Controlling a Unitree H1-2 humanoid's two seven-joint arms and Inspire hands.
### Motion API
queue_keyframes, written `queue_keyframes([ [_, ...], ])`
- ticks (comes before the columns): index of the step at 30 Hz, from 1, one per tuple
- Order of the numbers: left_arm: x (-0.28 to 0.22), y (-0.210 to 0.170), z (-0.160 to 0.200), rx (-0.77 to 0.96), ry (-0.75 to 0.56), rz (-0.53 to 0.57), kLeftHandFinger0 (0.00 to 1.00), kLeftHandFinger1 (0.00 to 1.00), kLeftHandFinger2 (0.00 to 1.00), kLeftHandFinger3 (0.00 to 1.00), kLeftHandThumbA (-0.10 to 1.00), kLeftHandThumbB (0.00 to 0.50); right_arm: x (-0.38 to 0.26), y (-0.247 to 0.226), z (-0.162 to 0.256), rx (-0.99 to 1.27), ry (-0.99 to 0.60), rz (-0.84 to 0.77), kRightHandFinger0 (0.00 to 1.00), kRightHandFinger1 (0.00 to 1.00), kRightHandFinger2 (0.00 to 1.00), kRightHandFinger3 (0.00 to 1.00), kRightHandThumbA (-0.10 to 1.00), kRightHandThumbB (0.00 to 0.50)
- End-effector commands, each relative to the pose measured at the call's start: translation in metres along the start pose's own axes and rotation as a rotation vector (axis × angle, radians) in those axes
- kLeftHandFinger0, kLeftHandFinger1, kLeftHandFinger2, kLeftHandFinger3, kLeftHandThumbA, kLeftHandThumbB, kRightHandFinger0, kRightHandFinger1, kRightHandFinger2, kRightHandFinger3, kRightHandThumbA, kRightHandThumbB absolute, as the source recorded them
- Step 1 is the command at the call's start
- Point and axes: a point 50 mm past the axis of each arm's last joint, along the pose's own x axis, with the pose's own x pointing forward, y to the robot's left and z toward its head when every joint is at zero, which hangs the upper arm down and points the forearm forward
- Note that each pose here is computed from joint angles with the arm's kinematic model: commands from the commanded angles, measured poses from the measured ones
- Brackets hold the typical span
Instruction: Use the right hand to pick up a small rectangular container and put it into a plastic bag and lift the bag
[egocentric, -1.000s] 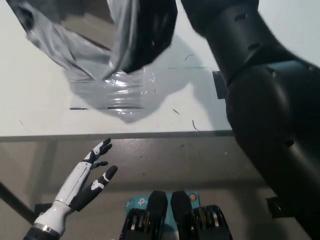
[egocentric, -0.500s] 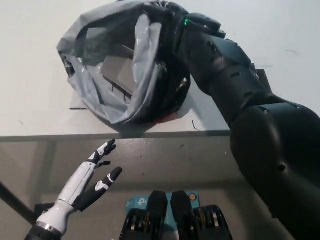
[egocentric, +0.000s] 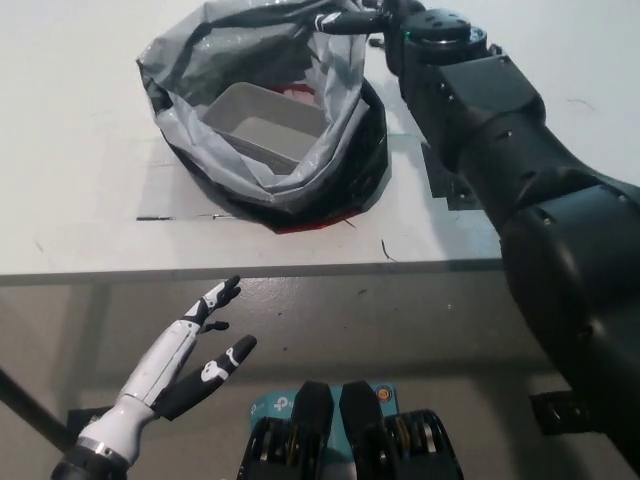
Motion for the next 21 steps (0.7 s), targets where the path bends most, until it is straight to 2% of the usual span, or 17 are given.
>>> queue_keyframes([
  [1,0.003,0.009,0.012,0.055,-0.053,-0.012,0.86,0.97,1.0,1.0,0.87,0.12,-0.021,-0.002,0.093,-0.331,-0.289,-0.049,1.0,1.0,1.0,1.0,0.81,0.409],
  [2,0.003,0.009,0.012,0.058,-0.055,-0.014,0.86,0.97,1.0,1.0,0.87,0.116,-0.023,-0.002,0.101,-0.459,-0.321,-0.088,1.0,1.0,1.0,1.0,0.89,0.467],
  [3,0.002,0.009,0.012,0.062,-0.056,-0.014,0.86,0.97,1.0,1.0,0.87,0.111,-0.025,-0.001,0.106,-0.544,-0.341,-0.113,1.0,1.0,1.0,1.0,0.9,0.485],
  [8,0.001,0.007,0.012,0.066,-0.049,-0.015,0.86,0.96,1.0,1.0,0.87,0.11,-0.034,0.002,0.126,-0.922,-0.43,-0.199,1.0,1.0,1.0,1.0,0.93,0.5],
  [9,0.001,0.006,0.011,0.065,-0.049,-0.016,0.86,0.96,1.0,1.0,0.87,0.113,-0.035,0.002,0.128,-0.976,-0.459,-0.229,1.0,1.0,1.0,1.0,0.91,0.5],
  [10,0.001,0.006,0.011,0.065,-0.048,-0.016,0.86,0.96,1.0,1.0,0.87,0.12,-0.036,0.002,0.131,-1.022,-0.512,-0.272,1.0,1.0,1.0,1.0,0.85,0.5],
  [11,0.002,0.006,0.011,0.064,-0.048,-0.017,0.86,0.96,1.0,1.0,0.87,0.124,-0.04,0.0,0.135,-1.035,-0.618,-0.345,1.0,1.0,1.0,1.0,0.75,0.495],
  [13,0.004,0.009,0.012,0.063,-0.051,-0.015,0.87,0.96,1.0,1.0,0.88,0.12,-0.047,-0.004,0.146,-1.051,-0.724,-0.424,1.0,1.0,1.0,1.0,0.81,0.438],
  [14,0.005,0.009,0.012,0.061,-0.052,-0.014,0.87,0.96,1.0,1.0,0.88,0.12,-0.049,-0.005,0.149,-1.051,-0.741,-0.434,1.0,1.0,1.0,1.0,0.81,0.438],
  [15,0.006,0.01,0.012,0.058,-0.054,-0.013,0.87,0.96,1.0,1.0,0.87,0.112,-0.059,-0.011,0.162,-1.08,-0.837,-0.502,1.0,1.0,1.0,1.0,0.89,0.391],
  [16,0.007,0.011,0.012,0.055,-0.058,-0.011,0.87,0.97,1.0,1.0,0.87,0.114,-0.067,-0.017,0.172,-1.097,-0.903,-0.554,1.0,1.0,1.0,1.0,0.95,0.374],
  [18,0.011,0.012,0.014,0.053,-0.069,-0.007,0.87,0.97,1.0,1.0,0.87,0.113,-0.083,-0.027,0.189,-1.105,-1.007,-0.626,1.0,1.0,1.0,1.0,0.99,0.358],
  [19,0.012,0.012,0.014,0.055,-0.071,-0.005,0.89,0.99,1.0,1.0,0.88,0.114,-0.092,-0.032,0.195,-1.089,-1.047,-0.637,1.0,1.0,1.0,1.0,1.0,0.333],
  [20,0.014,0.013,0.015,0.056,-0.073,-0.004,0.9,1.0,1.0,1.0,0.88,0.114,-0.099,-0.036,0.199,-1.079,-1.077,-0.646,1.0,1.0,1.0,1.0,1.0,0.333],
  [21,0.019,0.017,0.016,0.053,-0.083,0.01,0.98,1.0,1.0,1.0,0.89,0.124,-0.129,-0.05,0.208,-1.033,-1.184,-0.664,1.0,1.0,1.0,1.0,1.0,0.307],
])
